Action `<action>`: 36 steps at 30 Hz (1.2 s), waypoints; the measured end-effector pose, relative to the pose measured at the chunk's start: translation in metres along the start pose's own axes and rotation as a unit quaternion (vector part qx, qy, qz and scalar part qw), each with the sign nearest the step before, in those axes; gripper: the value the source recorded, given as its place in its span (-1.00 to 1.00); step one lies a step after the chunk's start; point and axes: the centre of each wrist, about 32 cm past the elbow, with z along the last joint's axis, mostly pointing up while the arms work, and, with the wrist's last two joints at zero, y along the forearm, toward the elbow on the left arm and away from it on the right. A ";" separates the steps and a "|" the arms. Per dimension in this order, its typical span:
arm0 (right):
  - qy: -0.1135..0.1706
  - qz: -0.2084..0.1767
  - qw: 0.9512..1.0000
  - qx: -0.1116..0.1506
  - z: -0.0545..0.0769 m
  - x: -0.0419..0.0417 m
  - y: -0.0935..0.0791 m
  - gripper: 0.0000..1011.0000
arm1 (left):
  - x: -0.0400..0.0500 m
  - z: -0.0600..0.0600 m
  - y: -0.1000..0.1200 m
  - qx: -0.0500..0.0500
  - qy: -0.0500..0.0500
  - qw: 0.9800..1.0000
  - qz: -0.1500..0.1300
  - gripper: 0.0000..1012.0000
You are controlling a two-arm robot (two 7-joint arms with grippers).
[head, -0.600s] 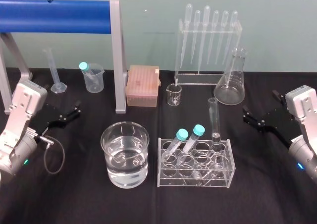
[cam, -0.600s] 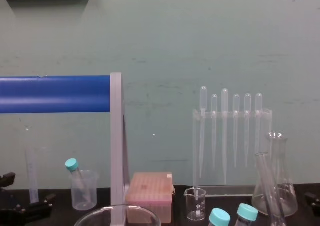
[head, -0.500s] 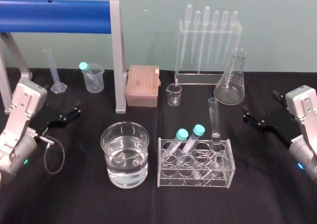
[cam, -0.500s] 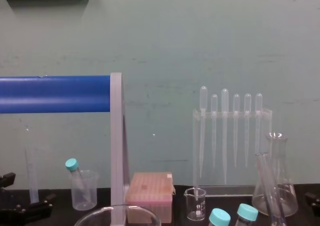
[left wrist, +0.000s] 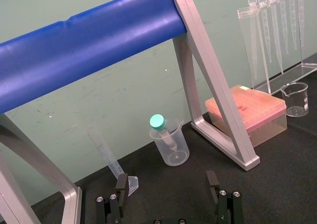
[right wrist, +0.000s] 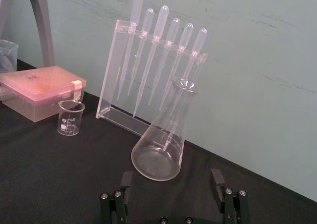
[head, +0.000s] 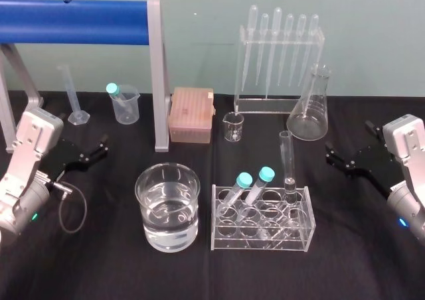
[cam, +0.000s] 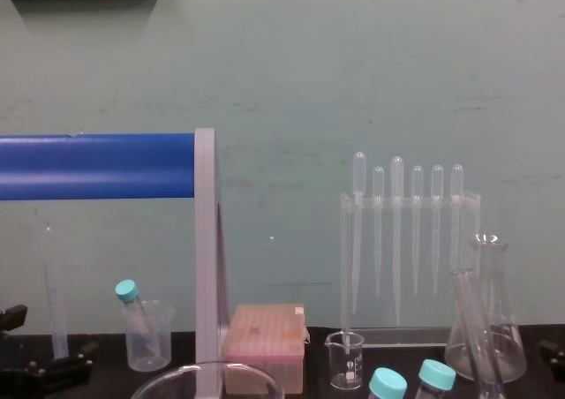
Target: Hold the test tube with one hand and immerse one end into the beaker, then return it to the test tube rack.
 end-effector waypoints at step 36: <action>0.002 -0.003 1.000 0.006 0.001 0.0033 0.000 0.98 | 0.0000 0.000 0.000 0.000 0.000 1.000 0.000 0.98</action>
